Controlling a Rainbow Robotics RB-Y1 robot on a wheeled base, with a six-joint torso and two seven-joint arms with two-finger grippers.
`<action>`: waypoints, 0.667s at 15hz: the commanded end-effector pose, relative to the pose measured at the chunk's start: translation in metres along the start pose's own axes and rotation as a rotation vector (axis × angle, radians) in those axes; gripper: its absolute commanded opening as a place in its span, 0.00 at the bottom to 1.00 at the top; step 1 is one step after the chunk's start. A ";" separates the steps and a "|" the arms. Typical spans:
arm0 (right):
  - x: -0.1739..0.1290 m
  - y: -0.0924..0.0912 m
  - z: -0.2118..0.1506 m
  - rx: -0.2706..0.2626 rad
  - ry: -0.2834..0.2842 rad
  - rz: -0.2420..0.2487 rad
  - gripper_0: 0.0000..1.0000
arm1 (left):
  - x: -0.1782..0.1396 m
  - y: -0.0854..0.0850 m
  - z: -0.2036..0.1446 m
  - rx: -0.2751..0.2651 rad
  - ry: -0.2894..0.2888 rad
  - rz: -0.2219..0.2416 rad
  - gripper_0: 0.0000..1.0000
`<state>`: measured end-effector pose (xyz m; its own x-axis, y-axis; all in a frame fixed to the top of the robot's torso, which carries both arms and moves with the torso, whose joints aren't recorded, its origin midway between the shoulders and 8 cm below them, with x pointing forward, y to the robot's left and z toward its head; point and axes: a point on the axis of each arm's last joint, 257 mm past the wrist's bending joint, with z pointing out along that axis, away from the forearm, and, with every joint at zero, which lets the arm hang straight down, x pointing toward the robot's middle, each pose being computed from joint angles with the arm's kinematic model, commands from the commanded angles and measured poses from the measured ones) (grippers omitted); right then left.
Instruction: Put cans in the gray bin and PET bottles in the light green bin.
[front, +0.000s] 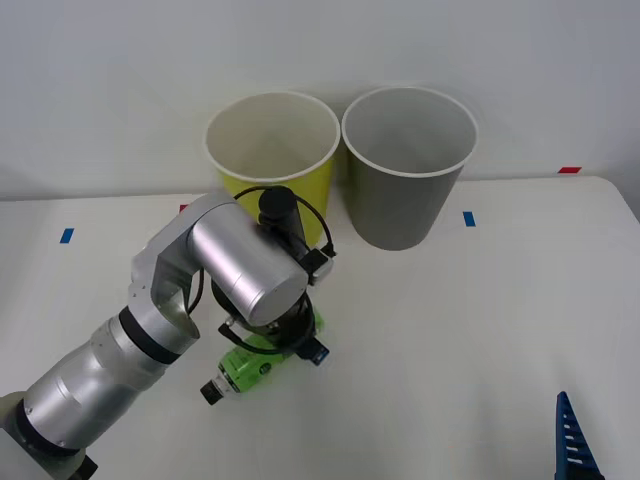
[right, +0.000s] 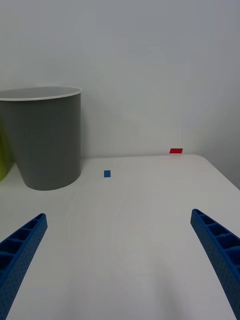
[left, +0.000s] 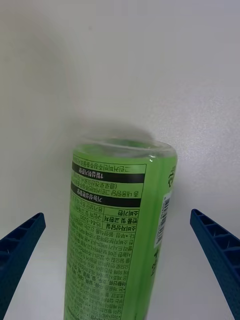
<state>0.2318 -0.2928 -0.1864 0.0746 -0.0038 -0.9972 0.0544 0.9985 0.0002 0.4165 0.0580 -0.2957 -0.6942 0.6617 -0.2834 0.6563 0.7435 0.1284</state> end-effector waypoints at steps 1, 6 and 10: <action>0.000 0.000 0.000 0.000 0.000 0.000 1.00 | -0.003 -0.007 0.004 0.014 0.000 -0.007 1.00; 0.000 0.000 0.000 0.000 0.000 0.000 1.00 | -0.011 -0.005 0.018 0.010 -0.015 -0.028 1.00; 0.000 0.000 0.000 0.000 0.000 0.000 1.00 | -0.008 -0.002 0.025 -0.001 0.003 -0.040 1.00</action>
<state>0.2318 -0.2928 -0.1864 0.0746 -0.0038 -0.9972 0.0544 0.9985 0.0002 0.4267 0.0471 -0.3158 -0.7180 0.6333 -0.2888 0.6308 0.7675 0.1147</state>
